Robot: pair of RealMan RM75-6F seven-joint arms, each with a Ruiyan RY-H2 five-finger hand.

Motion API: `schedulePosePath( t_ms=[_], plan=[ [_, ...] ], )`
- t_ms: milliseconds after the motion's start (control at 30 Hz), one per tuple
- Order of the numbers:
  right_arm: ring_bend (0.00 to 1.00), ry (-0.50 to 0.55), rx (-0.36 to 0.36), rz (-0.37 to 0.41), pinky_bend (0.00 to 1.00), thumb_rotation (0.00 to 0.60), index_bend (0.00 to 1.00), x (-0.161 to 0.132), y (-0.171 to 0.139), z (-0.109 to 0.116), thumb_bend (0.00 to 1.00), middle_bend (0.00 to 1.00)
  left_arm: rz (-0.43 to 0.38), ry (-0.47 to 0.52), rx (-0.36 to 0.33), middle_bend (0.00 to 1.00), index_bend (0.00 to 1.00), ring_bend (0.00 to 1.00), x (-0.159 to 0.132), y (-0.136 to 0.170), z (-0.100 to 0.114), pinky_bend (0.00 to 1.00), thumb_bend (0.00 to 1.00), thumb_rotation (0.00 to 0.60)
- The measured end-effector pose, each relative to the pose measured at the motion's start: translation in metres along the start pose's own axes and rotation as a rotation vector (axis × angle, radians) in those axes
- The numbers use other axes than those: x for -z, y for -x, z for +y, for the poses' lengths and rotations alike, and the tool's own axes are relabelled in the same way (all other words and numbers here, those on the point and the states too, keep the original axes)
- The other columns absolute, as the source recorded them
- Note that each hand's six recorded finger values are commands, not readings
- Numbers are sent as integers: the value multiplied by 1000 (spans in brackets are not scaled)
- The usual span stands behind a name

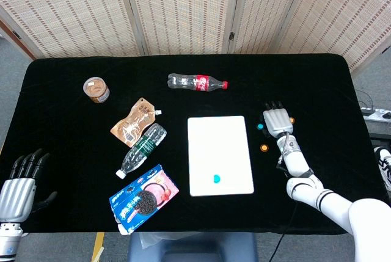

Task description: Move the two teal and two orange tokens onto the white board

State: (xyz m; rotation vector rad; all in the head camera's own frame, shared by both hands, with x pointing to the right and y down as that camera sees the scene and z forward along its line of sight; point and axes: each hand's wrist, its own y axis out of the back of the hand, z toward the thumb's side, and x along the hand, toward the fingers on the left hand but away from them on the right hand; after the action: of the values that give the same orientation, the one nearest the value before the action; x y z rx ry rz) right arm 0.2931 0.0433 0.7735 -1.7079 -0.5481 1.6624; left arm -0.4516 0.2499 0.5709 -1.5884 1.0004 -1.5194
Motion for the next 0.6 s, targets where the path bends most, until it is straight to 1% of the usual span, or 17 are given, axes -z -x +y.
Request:
schedulePosePath(
  t_ms=[600],
  plan=[
    [18, -26, -10, 11, 0, 600, 433, -10, 7, -5, 390, 132, 5, -6, 3, 42, 108, 61, 1, -1, 0, 0, 250, 600]
  ],
)
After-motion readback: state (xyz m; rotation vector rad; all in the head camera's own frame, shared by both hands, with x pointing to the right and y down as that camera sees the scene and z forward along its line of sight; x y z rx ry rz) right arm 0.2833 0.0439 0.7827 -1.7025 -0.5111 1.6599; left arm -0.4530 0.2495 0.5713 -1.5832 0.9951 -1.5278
